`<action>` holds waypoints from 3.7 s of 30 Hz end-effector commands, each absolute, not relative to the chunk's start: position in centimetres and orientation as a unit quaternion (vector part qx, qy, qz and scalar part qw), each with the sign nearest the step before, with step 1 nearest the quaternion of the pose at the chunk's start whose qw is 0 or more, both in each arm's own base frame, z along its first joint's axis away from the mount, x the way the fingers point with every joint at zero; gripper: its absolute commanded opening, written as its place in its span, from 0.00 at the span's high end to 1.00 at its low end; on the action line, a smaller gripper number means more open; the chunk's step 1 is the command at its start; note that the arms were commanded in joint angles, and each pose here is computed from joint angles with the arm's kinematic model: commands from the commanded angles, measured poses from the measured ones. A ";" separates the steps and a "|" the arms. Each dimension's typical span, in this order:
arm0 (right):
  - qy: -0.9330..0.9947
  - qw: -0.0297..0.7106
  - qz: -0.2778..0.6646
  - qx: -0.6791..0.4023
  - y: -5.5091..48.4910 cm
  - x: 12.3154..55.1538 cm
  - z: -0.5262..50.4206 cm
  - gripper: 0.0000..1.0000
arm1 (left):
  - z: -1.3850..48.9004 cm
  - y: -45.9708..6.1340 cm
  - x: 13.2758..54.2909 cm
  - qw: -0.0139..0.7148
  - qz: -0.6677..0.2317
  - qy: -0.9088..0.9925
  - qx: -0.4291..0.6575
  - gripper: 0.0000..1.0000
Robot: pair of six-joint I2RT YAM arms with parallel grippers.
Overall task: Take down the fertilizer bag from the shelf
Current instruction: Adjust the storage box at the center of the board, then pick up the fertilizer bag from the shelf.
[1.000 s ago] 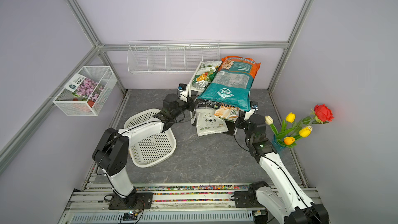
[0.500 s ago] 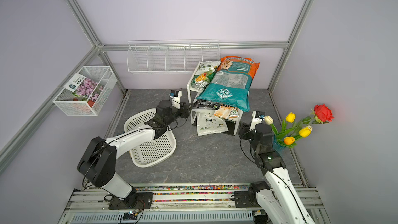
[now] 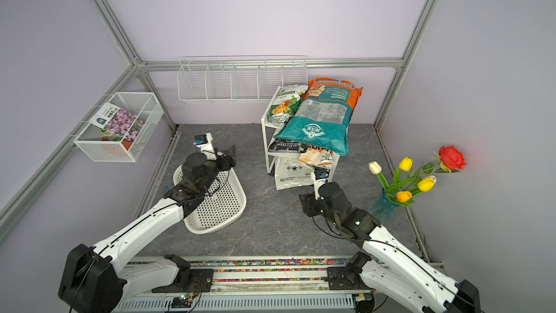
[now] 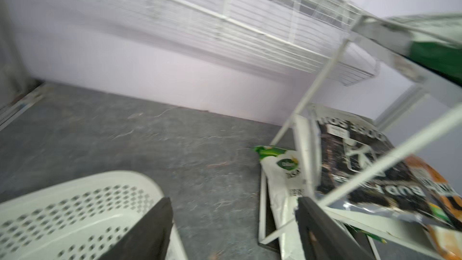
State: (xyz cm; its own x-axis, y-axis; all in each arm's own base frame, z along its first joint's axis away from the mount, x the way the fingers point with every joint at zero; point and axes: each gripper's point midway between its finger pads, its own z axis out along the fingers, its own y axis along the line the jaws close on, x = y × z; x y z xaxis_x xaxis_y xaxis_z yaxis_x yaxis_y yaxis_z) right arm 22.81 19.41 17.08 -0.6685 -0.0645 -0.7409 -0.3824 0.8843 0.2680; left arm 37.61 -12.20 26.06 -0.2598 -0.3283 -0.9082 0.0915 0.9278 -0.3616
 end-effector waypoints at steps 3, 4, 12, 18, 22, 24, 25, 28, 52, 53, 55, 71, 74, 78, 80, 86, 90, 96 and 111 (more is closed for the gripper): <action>0.872 0.374 0.234 -0.214 27.7 23.2 17.7 0.41 | 23.8 -5.3 35.8 0.582 -0.164 0.777 -0.172 0.15; 0.875 0.354 0.245 -0.221 29.2 23.3 17.4 0.41 | 23.9 -4.5 35.5 0.583 -0.153 0.778 -0.176 0.14; 0.887 0.266 0.273 -0.260 37.8 25.7 14.0 0.44 | 23.9 -1.1 34.0 0.577 -0.133 0.781 -0.197 0.13; 0.897 0.250 0.222 -0.288 40.8 26.6 11.8 0.47 | 23.3 -0.9 33.8 0.574 -0.133 0.782 -0.203 0.14; 0.908 0.242 0.197 -0.279 41.1 27.5 10.3 0.48 | 23.2 -1.0 33.8 0.575 -0.140 0.780 -0.205 0.14; 0.912 0.236 0.187 -0.279 41.3 27.7 9.7 0.51 | 23.2 -1.0 33.8 0.575 -0.140 0.780 -0.205 0.14; 0.913 0.233 0.184 -0.279 41.4 27.8 9.4 0.53 | 23.3 -1.0 33.8 0.576 -0.140 0.779 -0.205 0.14; 0.916 0.225 0.177 -0.281 41.8 28.0 8.7 0.64 | 23.5 -1.0 33.8 0.578 -0.140 0.777 -0.205 0.14; 0.940 0.253 0.054 -0.222 33.2 30.5 8.6 0.84 | 24.3 -2.6 34.0 0.575 -0.170 0.782 -0.169 0.14; 0.939 0.255 0.049 -0.223 33.1 30.5 8.6 0.81 | 24.3 -2.6 34.1 0.574 -0.171 0.783 -0.166 0.14; 0.937 0.261 0.039 -0.228 32.8 30.6 8.9 0.74 | 24.4 -2.9 34.2 0.572 -0.175 0.785 -0.161 0.14; 0.814 0.436 -0.116 -0.366 27.5 30.1 26.6 0.50 | 22.5 -9.6 37.2 0.471 -0.327 0.815 -0.085 0.14; 0.786 0.472 -0.100 -0.386 26.9 28.9 29.9 0.50 | 22.3 -10.8 37.8 0.445 -0.353 0.819 -0.079 0.14; 0.748 0.510 -0.100 -0.412 26.3 27.2 33.7 0.48 | 22.3 -13.4 38.5 0.413 -0.376 0.829 -0.043 0.15; 0.737 0.506 -0.130 -0.428 25.8 27.0 34.5 0.47 | 22.4 -14.9 38.5 0.403 -0.376 0.834 -0.020 0.15; 0.688 0.539 -0.260 -0.409 23.8 28.8 37.5 0.43 | 23.1 -17.7 38.5 0.398 -0.378 0.836 0.009 0.16; 0.659 0.557 -0.334 -0.379 22.0 30.4 39.5 0.39 | 22.4 -17.5 38.1 0.398 -0.382 0.834 -0.002 0.16; 0.634 0.575 -0.352 -0.378 21.4 30.7 42.4 0.37 | 21.2 -17.1 36.9 0.393 -0.370 0.842 0.003 0.15; 0.626 0.563 -0.373 -0.390 17.9 32.3 43.3 0.11 | 21.8 -16.5 37.1 0.404 -0.357 0.842 -0.006 0.15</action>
State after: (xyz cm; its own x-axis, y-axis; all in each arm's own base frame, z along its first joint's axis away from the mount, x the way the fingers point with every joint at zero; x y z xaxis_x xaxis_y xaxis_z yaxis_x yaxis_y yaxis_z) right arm 31.71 18.99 43.18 -0.0537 -0.9090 -0.4133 -0.0737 0.4164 -0.9062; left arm 36.82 -16.63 21.09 -0.6839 -0.2900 -0.6694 0.2787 0.7442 -0.6071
